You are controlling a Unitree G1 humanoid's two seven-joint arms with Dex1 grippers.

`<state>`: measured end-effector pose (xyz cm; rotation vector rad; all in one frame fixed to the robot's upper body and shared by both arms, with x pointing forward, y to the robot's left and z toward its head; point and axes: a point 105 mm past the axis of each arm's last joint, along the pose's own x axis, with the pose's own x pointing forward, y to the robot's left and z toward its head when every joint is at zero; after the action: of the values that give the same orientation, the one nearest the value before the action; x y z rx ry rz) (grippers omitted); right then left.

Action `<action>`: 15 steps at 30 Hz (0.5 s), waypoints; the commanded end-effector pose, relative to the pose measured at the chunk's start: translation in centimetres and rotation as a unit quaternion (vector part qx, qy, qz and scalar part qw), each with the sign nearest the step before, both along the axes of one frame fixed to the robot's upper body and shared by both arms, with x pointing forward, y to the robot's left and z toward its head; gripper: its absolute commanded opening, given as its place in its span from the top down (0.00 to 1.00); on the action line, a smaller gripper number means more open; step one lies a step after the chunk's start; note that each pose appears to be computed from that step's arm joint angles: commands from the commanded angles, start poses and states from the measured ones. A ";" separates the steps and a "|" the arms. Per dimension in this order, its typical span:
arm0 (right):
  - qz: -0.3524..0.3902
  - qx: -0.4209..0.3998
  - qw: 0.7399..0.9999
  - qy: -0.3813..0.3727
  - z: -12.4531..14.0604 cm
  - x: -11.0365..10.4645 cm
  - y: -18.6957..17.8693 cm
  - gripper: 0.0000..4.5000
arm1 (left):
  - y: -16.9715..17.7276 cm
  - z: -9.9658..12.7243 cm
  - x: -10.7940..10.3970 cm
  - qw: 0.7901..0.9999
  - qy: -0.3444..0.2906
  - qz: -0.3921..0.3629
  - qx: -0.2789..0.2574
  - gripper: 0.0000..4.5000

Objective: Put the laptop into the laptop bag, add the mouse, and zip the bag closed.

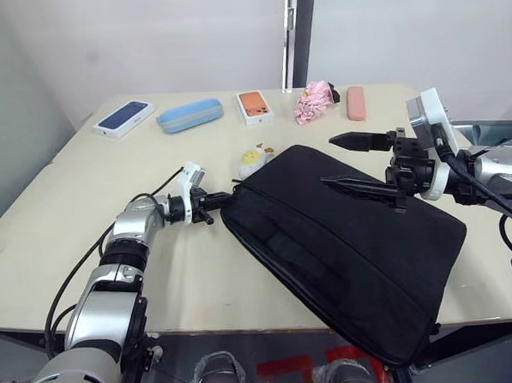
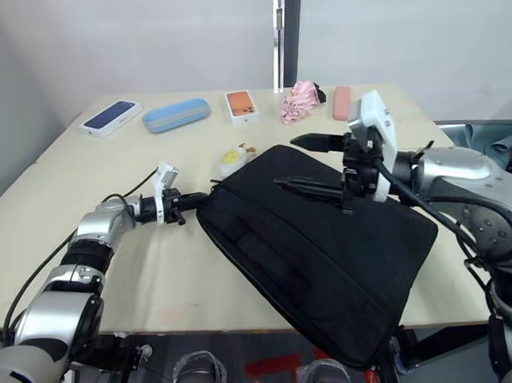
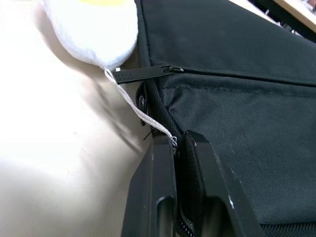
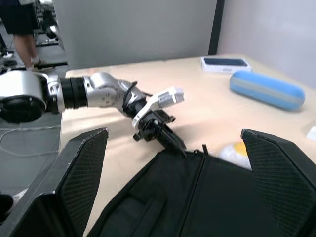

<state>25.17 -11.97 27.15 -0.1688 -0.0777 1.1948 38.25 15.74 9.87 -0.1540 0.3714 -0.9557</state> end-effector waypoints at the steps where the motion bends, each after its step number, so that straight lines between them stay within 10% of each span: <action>1: 0.005 0.000 1.000 -0.015 0.5 -0.2 -0.1 0.00 | 2.3 0.0 0.0 0.999 0.004 0.053 0.007 1.00; 15: -0.105 -0.121 0.975 0.154 -8.5 1.0 -7.6 0.00 | 10.2 1.6 -1.5 0.973 -0.060 0.223 0.019 1.00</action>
<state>26.22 -18.78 18.05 -0.1709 0.3645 1.0163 36.81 23.09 10.04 -0.1820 0.2734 -0.6207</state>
